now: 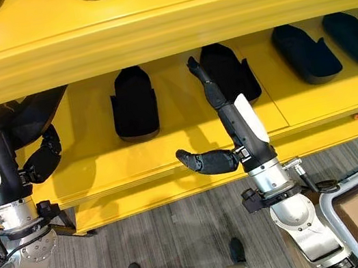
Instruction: Move parts from the plastic box to the shelf.
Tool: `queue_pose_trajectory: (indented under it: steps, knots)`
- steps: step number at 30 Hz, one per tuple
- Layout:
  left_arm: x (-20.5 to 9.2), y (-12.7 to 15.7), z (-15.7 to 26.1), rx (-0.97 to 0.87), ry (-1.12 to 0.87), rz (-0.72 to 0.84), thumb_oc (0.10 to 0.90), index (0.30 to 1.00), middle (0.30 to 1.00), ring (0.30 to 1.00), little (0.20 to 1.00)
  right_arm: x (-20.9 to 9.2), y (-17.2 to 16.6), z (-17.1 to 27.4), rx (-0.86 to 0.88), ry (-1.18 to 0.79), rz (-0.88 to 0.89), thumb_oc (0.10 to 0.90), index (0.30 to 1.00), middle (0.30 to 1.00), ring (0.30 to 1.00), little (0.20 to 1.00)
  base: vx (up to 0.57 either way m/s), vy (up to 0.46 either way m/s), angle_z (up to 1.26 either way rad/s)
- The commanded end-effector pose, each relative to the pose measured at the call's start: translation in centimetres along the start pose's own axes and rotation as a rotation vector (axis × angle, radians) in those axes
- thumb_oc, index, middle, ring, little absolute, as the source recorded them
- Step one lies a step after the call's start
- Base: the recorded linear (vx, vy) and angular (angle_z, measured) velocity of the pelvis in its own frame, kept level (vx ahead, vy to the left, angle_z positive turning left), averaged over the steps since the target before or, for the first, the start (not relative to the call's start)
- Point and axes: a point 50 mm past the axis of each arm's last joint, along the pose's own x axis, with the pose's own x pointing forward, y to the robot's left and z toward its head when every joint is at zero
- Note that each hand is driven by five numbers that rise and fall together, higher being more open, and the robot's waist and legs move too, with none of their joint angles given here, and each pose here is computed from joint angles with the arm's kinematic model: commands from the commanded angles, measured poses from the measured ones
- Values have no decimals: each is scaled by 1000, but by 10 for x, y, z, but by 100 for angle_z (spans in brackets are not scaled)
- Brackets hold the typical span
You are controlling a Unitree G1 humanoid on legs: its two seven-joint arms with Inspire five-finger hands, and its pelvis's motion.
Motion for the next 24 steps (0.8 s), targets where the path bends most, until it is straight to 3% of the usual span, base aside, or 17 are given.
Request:
queue_pose_trajectory:
  steps: [1,7,12,16,24]
  knots:
    - [25,17,9,29,-118,150,400,300,300,300,300,10,-16,36,16,-227,-69,900,1000,1000,1000,1000,9,-96,-9]
    - [35,-5,6,64,-68,66,400,300,300,300,300,16,-15,36,43,-239,-64,900,1000,1000,1000,1000,13,-111,-2]
    - [35,0,-9,115,40,206,400,300,300,300,300,18,-14,36,35,-239,-65,900,1000,1000,1000,1000,9,-25,-7]
    - [33,3,-20,122,118,226,400,300,300,300,300,20,-14,37,37,-239,-70,900,1000,1000,1000,1000,11,-6,-2]
    - [32,-12,-24,156,188,115,400,300,300,300,300,25,-11,39,44,-259,-81,900,1000,1000,1000,1000,-33,-23,0]
